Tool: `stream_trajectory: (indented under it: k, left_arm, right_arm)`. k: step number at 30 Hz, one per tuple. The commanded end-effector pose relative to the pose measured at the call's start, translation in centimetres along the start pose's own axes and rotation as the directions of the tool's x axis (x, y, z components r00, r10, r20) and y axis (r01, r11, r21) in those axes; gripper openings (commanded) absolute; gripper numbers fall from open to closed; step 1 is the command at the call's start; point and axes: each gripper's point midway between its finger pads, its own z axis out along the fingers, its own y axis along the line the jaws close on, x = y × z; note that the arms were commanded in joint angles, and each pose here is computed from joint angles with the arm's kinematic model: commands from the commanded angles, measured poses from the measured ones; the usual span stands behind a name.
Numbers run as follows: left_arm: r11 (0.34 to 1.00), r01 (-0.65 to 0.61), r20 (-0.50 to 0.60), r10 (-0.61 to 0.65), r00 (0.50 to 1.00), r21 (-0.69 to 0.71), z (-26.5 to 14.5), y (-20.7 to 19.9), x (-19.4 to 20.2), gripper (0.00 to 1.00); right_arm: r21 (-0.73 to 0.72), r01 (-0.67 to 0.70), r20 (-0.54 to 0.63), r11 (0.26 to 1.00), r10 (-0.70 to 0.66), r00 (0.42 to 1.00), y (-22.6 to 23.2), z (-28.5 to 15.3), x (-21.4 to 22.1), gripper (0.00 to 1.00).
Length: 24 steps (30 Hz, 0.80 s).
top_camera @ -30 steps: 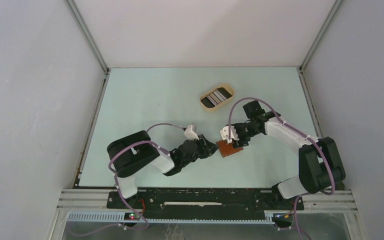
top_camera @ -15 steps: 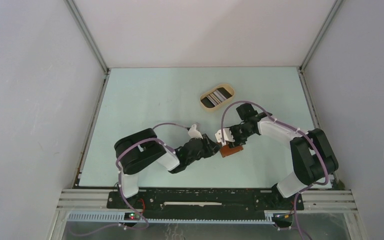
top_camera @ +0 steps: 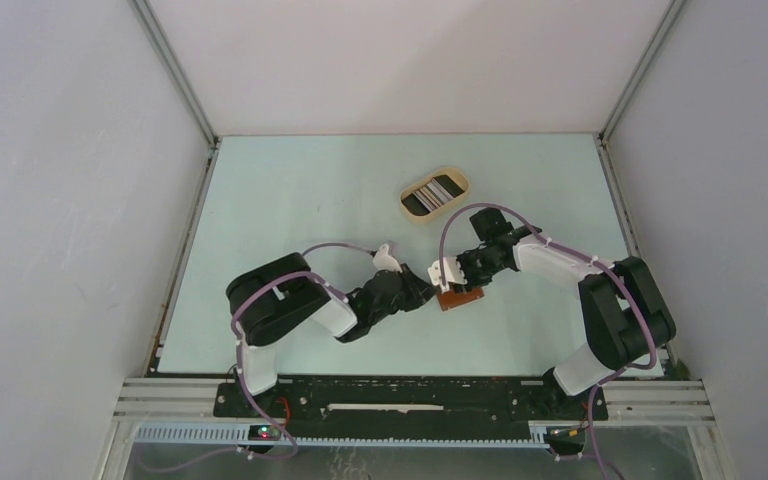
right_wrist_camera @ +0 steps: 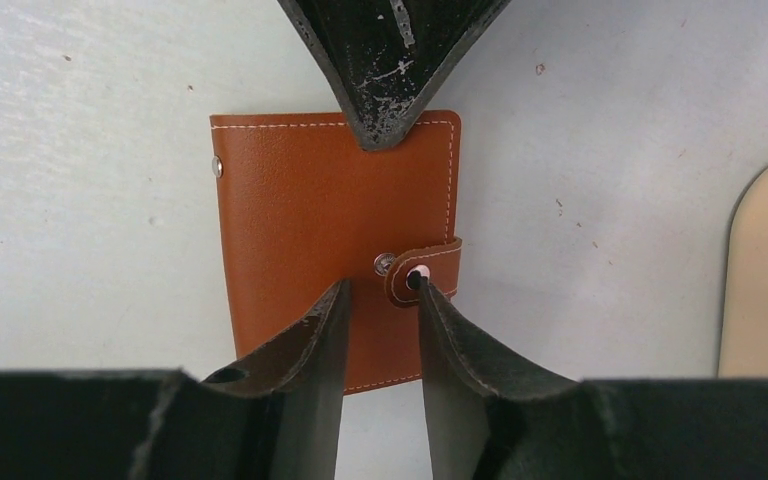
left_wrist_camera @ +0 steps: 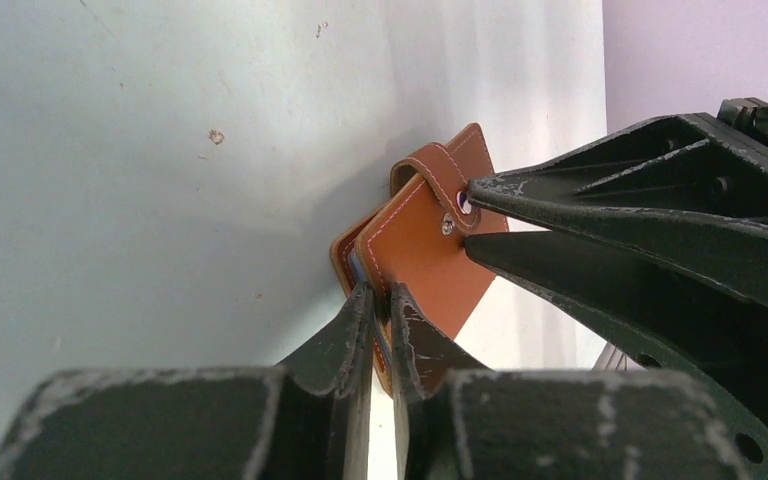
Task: Put the credit cards into the card holder
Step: Close the card holder at the center of the board.
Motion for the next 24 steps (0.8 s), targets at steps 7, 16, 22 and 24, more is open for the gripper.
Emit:
stream_trajectory:
  k: [7,16,22,24]
  left_arm:
    - [0.997,-0.073,-0.042,0.072,0.996,-0.02,0.8,0.5,-0.5,0.12]
    - [0.995,-0.1,-0.082,0.098,0.992,-0.017,1.0,0.9,-0.6,0.11]
    - [0.99,-0.136,-0.108,0.131,0.985,-0.032,1.2,1.5,-1.2,0.1]
    - [0.988,-0.149,-0.116,0.143,0.983,-0.045,1.3,1.8,-1.4,0.09]
  right_arm:
    - [0.075,0.008,-0.006,0.997,-0.008,1.0,-1.8,0.0,-0.2,0.29]
    - [0.114,-0.014,-0.028,0.993,0.017,0.999,-2.7,0.1,0.2,0.18]
    - [0.093,-0.016,-0.032,0.996,0.019,0.999,-2.2,0.1,0.4,0.06]
    - [0.086,-0.02,-0.029,0.996,0.023,0.999,-1.9,0.1,0.4,0.02]
